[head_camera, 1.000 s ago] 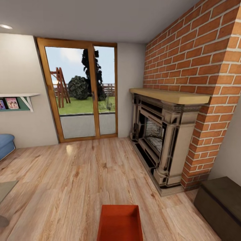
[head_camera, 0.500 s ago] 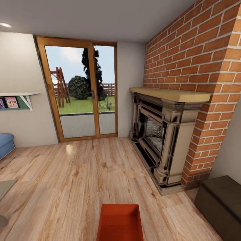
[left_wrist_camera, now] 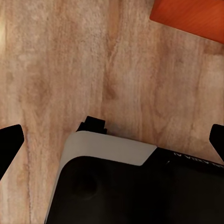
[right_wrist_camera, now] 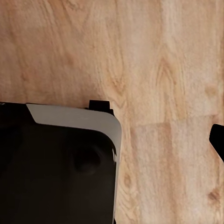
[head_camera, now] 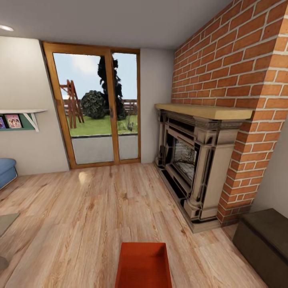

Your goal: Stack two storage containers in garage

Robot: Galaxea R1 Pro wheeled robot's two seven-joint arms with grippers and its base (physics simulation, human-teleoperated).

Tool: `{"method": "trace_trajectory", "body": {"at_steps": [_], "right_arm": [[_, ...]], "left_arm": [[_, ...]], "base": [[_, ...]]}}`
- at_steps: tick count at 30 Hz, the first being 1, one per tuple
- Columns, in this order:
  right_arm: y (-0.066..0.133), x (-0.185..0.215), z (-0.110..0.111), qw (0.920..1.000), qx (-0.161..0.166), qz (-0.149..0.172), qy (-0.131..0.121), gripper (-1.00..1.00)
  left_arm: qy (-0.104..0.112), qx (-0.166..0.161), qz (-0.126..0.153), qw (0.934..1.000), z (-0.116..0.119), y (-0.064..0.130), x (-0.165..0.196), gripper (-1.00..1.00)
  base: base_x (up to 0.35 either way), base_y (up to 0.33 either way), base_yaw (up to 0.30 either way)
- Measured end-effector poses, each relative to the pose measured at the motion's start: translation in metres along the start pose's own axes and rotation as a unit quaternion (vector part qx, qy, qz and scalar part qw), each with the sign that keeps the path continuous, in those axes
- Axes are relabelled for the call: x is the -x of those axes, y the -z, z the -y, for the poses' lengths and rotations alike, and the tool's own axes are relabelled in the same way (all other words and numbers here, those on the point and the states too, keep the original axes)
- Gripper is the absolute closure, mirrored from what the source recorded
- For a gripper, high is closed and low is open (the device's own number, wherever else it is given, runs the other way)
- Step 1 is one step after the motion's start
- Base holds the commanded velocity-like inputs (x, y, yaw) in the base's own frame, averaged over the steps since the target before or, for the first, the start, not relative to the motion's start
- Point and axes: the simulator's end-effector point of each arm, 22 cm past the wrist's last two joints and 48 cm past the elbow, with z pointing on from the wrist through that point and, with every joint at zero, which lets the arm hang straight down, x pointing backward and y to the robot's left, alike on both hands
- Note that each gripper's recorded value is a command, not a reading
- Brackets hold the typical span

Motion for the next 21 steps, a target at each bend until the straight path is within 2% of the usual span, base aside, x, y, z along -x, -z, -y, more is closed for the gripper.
{"method": "trace_trajectory", "body": {"at_steps": [21], "right_arm": [[-0.031,-0.007,-0.002,1.0,0.0,0.0,0.0,-1.0]], "left_arm": [[0.0,0.0,0.0,1.0,0.0,-0.031,-0.008,-1.0]], "base": [[0.0,0.0,0.0]]}}
